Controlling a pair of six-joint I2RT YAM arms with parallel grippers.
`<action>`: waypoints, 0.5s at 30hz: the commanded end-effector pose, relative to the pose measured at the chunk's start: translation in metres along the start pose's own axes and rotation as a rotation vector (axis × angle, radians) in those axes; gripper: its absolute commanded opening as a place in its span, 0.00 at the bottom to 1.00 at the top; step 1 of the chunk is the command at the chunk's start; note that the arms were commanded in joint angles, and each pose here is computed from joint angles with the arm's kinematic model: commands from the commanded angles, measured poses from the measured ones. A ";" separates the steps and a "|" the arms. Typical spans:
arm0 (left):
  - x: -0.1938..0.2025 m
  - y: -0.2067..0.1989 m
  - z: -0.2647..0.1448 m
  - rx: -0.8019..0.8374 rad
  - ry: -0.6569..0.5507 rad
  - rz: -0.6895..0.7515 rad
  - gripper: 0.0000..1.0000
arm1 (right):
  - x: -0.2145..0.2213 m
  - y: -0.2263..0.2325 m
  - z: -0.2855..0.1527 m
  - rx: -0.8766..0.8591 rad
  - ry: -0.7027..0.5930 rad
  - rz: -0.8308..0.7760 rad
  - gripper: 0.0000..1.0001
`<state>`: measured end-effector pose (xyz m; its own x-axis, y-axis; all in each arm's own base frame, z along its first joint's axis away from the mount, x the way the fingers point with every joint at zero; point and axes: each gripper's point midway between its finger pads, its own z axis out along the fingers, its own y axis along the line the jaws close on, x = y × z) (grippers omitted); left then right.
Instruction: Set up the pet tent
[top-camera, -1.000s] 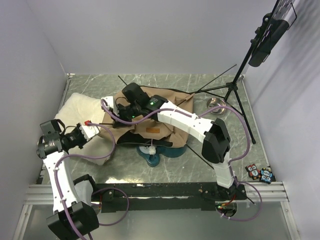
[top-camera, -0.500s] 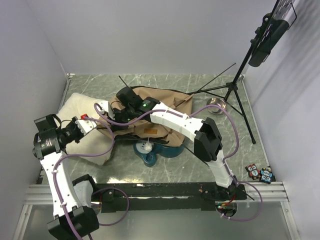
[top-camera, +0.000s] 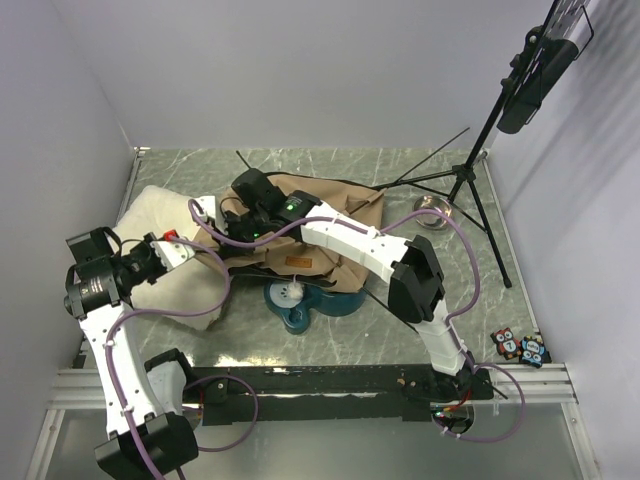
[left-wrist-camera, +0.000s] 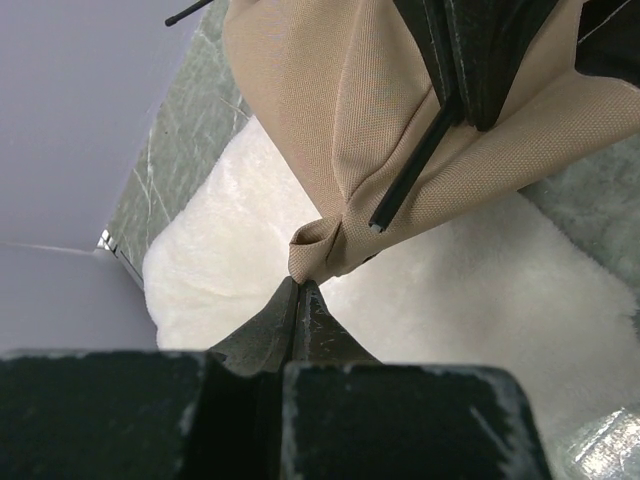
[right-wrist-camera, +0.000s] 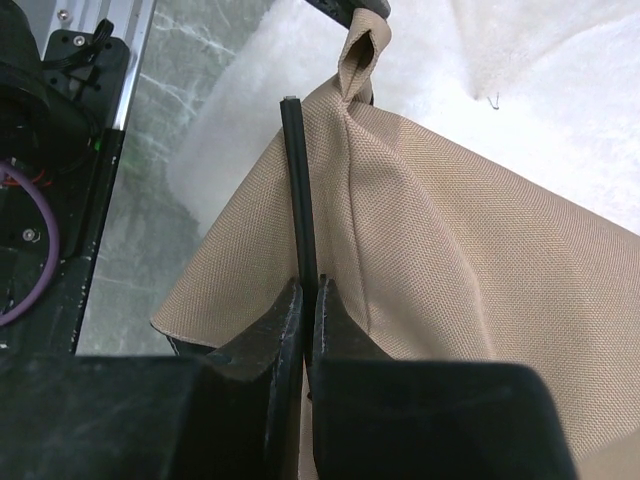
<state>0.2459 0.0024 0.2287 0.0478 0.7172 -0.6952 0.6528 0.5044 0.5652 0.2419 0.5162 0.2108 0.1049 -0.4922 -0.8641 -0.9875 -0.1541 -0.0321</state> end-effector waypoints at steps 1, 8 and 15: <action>-0.013 0.016 -0.008 -0.039 -0.008 0.126 0.01 | -0.027 0.005 -0.012 -0.003 -0.051 0.060 0.00; -0.016 0.018 -0.009 -0.040 -0.011 0.150 0.01 | -0.032 -0.004 -0.011 0.018 -0.060 0.066 0.00; -0.022 0.019 -0.011 -0.040 -0.030 0.166 0.01 | -0.028 -0.010 -0.007 0.037 -0.040 0.064 0.00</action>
<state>0.2462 0.0031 0.2334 0.0894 0.7489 -0.6566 0.6493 0.4561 0.6086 0.2479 0.5237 0.2269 0.0837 -0.4710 -0.8782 -0.9913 -0.1292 -0.0252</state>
